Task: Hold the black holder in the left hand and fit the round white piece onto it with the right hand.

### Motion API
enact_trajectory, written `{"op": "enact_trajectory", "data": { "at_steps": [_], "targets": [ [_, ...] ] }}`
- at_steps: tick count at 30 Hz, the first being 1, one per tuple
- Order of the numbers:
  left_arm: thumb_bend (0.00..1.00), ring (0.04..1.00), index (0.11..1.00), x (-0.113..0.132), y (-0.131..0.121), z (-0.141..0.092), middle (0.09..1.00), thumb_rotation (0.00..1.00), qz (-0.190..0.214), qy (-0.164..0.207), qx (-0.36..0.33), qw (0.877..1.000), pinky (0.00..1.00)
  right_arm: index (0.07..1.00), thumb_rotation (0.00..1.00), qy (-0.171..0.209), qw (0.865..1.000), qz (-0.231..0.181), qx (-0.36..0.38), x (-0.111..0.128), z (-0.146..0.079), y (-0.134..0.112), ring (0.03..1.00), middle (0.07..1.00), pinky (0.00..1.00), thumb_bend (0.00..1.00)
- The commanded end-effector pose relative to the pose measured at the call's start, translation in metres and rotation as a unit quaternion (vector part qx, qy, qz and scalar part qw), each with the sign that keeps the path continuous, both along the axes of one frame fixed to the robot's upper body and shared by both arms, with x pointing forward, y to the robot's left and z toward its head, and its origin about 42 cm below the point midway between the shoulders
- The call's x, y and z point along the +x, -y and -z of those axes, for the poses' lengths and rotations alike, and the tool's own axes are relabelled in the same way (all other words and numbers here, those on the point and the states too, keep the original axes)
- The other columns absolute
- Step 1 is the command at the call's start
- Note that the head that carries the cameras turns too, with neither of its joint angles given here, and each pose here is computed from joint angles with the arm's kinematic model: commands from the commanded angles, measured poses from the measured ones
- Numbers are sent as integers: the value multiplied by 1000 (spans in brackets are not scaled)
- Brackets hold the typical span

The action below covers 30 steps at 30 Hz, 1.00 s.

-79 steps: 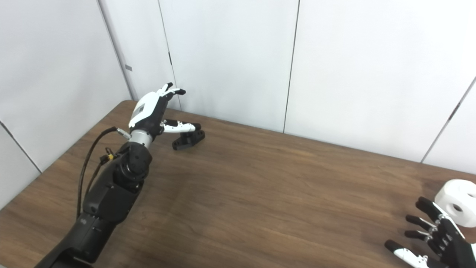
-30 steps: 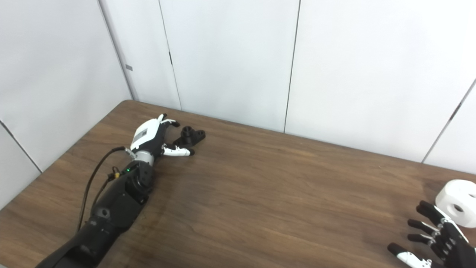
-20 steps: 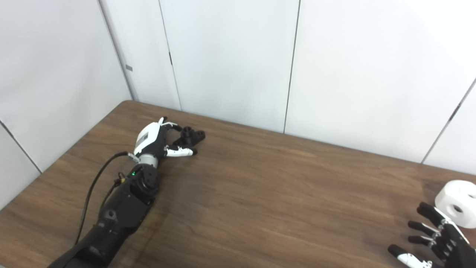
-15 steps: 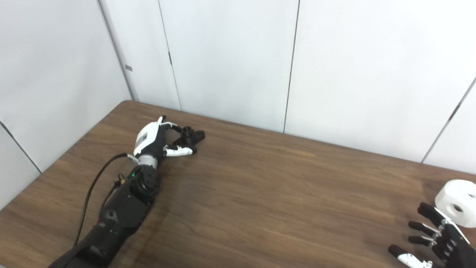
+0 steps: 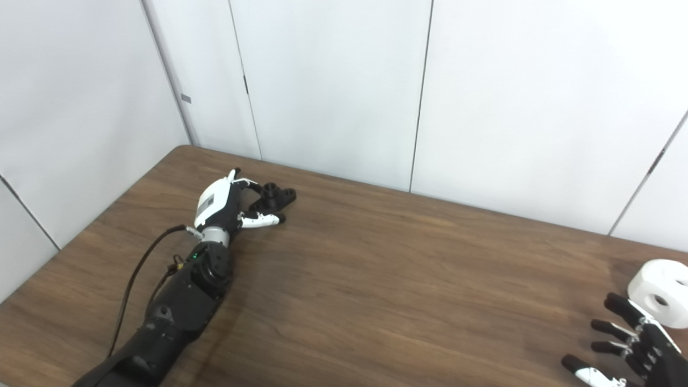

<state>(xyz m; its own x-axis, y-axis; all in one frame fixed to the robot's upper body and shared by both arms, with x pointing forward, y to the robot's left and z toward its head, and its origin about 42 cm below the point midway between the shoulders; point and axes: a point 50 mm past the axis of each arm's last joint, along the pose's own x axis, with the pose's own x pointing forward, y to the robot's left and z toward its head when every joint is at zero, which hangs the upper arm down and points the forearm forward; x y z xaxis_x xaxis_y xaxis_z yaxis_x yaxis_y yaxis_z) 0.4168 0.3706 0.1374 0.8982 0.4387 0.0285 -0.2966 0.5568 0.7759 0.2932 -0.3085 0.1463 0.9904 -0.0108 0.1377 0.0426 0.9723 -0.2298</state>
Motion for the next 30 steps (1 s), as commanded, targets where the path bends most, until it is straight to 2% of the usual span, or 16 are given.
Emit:
{"op": "enact_trajectory", "data": {
  "at_steps": [1, 8, 17, 24, 30],
  "targets": [
    [886, 1000, 679, 3, -10, -5, 1000, 235, -15, -2, 10, 1000, 896, 792, 114, 31, 999, 0, -13, 2, -17, 6, 712, 832, 570, 726],
    [886, 1000, 713, 1, -13, -1, 1000, 237, -27, -4, 20, 999, 938, 779, 83, 31, 999, 2, -23, 0, -18, 7, 701, 825, 558, 713],
    [899, 1000, 778, -1, -13, 1, 1000, 267, -38, -8, 37, 999, 999, 772, 96, 28, 999, 0, -21, 0, -17, 11, 696, 824, 553, 726],
    [899, 1000, 777, -1, -11, 3, 1000, 257, -39, -10, 34, 999, 997, 764, 95, 29, 999, -3, -22, 0, -18, 12, 694, 816, 551, 728],
    [877, 1000, 746, 2, -7, 9, 1000, 246, -29, -15, 24, 999, 918, 762, 107, 27, 999, -3, -20, -1, -18, 12, 698, 813, 558, 734]
  ]
}}
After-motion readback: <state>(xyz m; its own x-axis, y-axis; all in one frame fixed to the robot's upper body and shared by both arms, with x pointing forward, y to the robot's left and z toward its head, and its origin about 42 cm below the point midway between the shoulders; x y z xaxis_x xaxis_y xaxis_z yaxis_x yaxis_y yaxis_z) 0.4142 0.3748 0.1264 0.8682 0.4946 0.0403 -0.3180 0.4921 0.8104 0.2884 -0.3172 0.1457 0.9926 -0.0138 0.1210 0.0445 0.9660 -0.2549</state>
